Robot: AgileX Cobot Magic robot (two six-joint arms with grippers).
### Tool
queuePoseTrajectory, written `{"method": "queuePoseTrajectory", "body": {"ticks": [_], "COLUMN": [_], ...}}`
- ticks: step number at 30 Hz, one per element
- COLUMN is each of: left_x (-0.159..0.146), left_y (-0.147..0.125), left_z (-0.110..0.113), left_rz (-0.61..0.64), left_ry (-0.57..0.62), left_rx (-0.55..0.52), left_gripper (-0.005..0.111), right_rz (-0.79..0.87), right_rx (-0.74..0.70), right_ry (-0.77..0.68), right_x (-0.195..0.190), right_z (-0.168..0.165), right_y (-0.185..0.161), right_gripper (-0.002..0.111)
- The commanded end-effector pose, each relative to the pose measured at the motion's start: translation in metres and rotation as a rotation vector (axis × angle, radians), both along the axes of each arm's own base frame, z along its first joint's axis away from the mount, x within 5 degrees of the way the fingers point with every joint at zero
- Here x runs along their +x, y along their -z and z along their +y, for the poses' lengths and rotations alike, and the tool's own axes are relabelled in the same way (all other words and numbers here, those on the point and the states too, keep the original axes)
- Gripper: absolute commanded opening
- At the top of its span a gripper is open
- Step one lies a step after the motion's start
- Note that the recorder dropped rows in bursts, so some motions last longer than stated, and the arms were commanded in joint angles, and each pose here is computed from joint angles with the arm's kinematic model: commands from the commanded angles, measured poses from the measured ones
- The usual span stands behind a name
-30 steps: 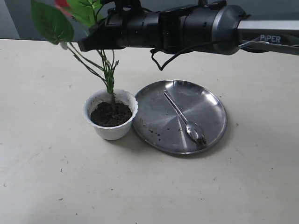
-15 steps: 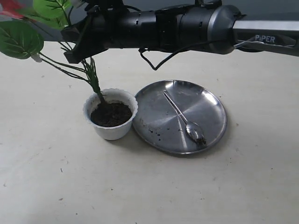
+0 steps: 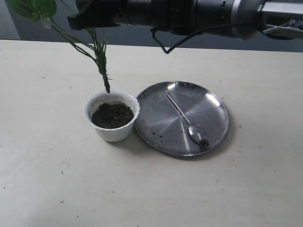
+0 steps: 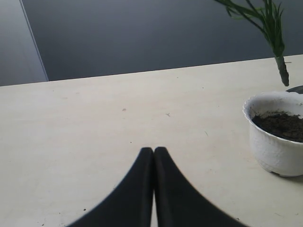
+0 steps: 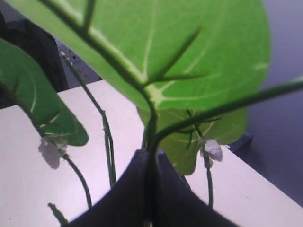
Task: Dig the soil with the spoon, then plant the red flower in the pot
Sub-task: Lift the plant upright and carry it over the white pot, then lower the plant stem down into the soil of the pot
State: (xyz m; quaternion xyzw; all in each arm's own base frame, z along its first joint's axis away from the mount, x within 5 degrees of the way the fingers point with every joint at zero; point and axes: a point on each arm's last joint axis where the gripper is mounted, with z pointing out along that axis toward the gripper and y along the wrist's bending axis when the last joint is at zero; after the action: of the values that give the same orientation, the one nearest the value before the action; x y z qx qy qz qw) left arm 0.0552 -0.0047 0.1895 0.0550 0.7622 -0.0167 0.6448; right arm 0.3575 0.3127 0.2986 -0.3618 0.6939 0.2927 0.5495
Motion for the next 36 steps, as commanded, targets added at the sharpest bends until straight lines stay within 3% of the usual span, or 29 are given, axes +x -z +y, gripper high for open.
{"method": "queuePoseTrajectory", "body": {"ticks": [1, 4, 8, 10, 15, 24, 36], "left_x": [0.000, 0.000, 0.000, 0.000, 0.000, 0.000, 0.000], "left_y": [-0.002, -0.002, -0.002, -0.002, -0.002, -0.002, -0.002], "left_z": [0.000, 0.000, 0.000, 0.000, 0.000, 0.000, 0.000], "left_rz": [-0.017, -0.017, -0.017, -0.017, -0.017, -0.017, -0.017], "left_ry": [0.006, 0.006, 0.006, 0.006, 0.006, 0.006, 0.006], "left_rx": [-0.006, -0.006, -0.006, -0.006, -0.006, -0.006, -0.006], "left_gripper": [0.001, 0.001, 0.001, 0.001, 0.001, 0.001, 0.001], "right_rz": [-0.024, -0.008, 0.071, 0.087, 0.058, 0.060, -0.103], "right_rx": [0.041, 0.056, 0.083, 0.096, 0.111, 0.134, 0.035], "right_ry": [-0.006, 0.026, 0.214, 0.235, 0.074, -0.010, -0.107], "right_x": [-0.006, -0.005, 0.005, 0.006, -0.005, -0.011, -0.011], "right_z": [-0.003, -0.006, -0.017, -0.018, -0.009, -0.006, -0.005], "right_y": [-0.021, -0.025, -0.023, -0.024, -0.030, -0.033, -0.029], "right_gripper": [-0.001, -0.001, -0.001, -0.001, -0.001, -0.001, -0.001]}}
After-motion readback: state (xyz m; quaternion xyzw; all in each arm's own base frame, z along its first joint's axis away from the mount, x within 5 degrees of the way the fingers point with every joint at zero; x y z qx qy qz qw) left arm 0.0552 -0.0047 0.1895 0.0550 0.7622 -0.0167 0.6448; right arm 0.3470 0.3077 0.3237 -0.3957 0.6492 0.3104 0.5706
